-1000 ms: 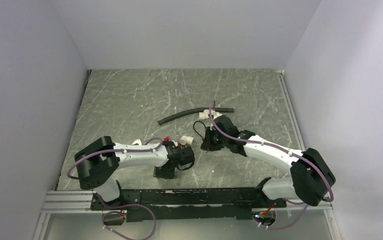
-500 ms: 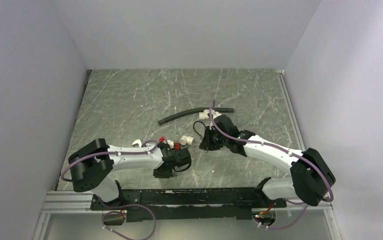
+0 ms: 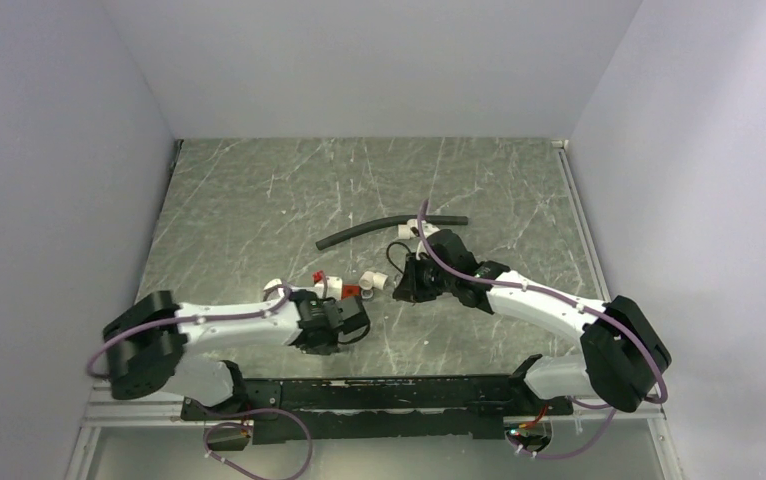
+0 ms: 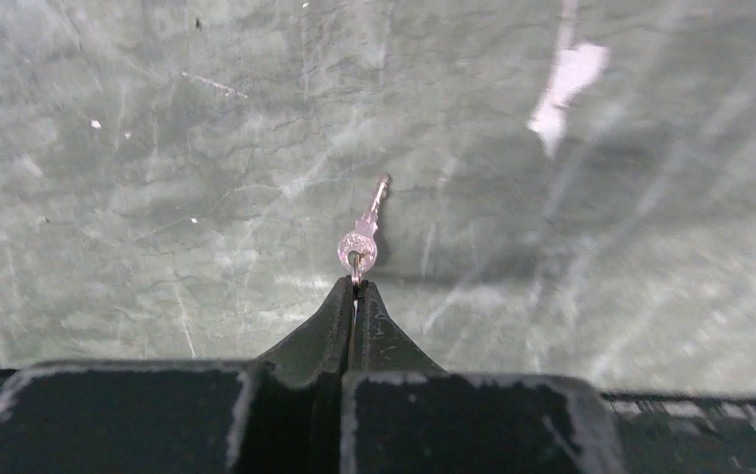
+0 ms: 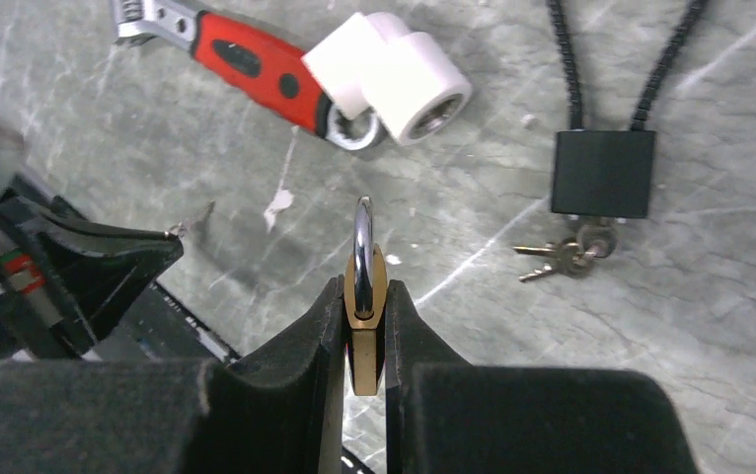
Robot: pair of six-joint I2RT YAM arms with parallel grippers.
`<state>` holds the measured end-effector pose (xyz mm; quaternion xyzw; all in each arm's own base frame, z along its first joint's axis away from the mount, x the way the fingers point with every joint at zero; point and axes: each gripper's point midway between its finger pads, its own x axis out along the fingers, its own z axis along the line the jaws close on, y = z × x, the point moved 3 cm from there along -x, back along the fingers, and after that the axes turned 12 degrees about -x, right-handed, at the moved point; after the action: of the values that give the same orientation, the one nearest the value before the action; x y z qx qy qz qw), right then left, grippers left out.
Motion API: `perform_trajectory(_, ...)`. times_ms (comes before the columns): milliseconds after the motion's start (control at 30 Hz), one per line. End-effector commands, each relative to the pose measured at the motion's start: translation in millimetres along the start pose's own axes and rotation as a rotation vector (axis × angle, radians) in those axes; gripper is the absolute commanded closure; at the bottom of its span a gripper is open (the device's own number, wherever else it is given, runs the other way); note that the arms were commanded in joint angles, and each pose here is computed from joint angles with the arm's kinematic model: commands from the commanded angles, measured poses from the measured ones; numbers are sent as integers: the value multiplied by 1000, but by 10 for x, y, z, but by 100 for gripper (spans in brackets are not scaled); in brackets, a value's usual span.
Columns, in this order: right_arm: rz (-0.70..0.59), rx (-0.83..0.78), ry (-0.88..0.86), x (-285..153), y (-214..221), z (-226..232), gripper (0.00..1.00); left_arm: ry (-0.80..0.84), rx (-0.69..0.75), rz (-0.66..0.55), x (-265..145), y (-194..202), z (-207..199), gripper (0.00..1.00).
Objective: Unlock with the key
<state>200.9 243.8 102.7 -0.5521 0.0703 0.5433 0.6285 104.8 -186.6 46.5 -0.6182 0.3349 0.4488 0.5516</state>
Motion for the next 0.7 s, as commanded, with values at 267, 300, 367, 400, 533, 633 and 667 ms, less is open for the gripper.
perform_trajectory(267, -291, 97, -472, -326, -464, 838, 100, 771, 141, -303, -1376, -617, -259, 100)
perform_trajectory(300, -312, 113, -491, -362, -502, 878, 100, 803, 141, -321, -1459, -645, -248, 100)
perform_trajectory(367, -344, 133, -511, -418, -571, 934, 100, 866, 142, -354, -1617, -693, -238, 100)
perform_trajectory(400, -354, 140, -520, -435, -601, 956, 100, 900, 140, -374, -1691, -720, -242, 100)
perform_trajectory(533, -370, 145, -448, -442, -679, 905, 100, 893, 124, -442, -1792, -850, -211, 100)
perform_trajectory(633, -378, 158, -249, -390, -653, 627, 100, 729, 101, -467, -1511, -931, -200, 100)
perform_trajectory(667, -376, 163, -199, -378, -626, 546, 100, 684, 99, -464, -1402, -943, -225, 100)
